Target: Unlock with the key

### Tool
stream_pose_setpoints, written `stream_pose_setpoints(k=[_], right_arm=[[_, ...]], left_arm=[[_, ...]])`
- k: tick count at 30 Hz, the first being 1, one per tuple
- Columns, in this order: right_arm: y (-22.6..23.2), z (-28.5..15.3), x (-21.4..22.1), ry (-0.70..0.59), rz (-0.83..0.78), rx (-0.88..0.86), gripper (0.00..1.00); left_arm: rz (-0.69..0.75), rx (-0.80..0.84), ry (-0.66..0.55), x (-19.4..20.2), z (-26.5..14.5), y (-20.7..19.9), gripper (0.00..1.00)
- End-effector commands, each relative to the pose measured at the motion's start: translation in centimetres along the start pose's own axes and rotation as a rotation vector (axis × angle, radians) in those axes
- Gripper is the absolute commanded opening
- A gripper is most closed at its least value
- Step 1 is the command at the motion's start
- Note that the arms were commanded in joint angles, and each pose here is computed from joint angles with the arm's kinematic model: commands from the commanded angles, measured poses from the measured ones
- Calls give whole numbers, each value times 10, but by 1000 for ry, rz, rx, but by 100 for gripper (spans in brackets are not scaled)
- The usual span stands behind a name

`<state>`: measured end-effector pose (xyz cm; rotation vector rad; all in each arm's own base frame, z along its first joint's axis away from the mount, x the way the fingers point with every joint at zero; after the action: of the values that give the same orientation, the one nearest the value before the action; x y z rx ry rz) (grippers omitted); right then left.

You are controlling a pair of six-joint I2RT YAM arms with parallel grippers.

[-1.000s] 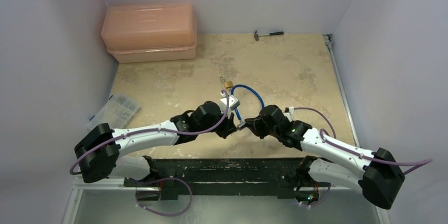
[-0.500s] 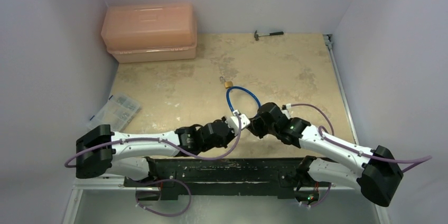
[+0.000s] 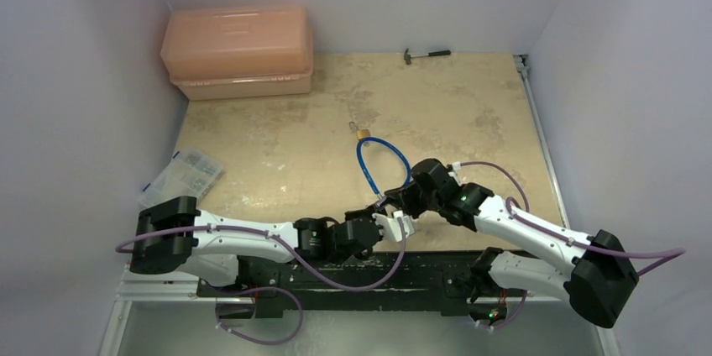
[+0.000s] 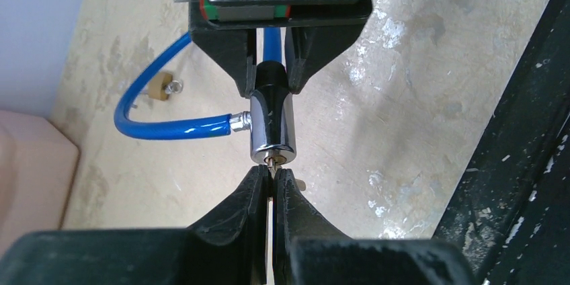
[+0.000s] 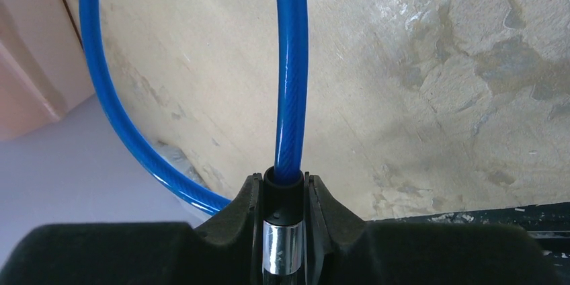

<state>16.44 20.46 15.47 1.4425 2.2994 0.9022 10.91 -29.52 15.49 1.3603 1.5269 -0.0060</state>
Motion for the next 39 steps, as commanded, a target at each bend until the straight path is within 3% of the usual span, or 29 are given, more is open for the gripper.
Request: stream_pose_setpoints(k=[1,10,11,14,16,22,25,26,28,31,39], right_arm=[[34,-15,6,48,17,-126,0],[31,-13,4,65,25,-137,0],[32,-13,4,66,25,-143,0],[31,-14,3,65,32,-152,0],[31,-14,2,63,33,-153,0],[29,-13,0,53,28,-158,0],[29,-12,0,49,24,-159,0],[28,-12,0,48,21,-157,0],[28,-11,-1,45,18,-157,0],[26,-10,-2,39,9,-156,0],[23,-9,-4,24,-28,-173,0]], left_arm=[[115,-25,-98,-26,-5,1,0],[179,-95,-50,-16,-10,9,3],[164,-104,-53,-15,-12,10,6],[74,-175,-58,-14,-17,18,37],[41,-195,-52,-13,-19,20,47],[-38,-139,-79,-15,-26,18,52],[-132,-111,-131,-20,-32,19,55],[-166,-109,-148,-22,-34,20,60],[-253,-115,-180,-25,-40,23,82],[-398,-148,-198,-23,-45,31,96],[-802,-74,-192,-12,-39,64,98]])
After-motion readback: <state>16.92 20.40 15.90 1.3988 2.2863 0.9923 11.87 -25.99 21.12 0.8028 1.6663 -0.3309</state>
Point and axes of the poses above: each gripper's point midway between its finger pads, its own z axis out along the fingers, its own y axis along the line the jaws close on, x = y × z, the point moved 7 cm from there along -z, back along the fingers, and after that the axes turned 5 degrees about z, right-handed, at the moved point
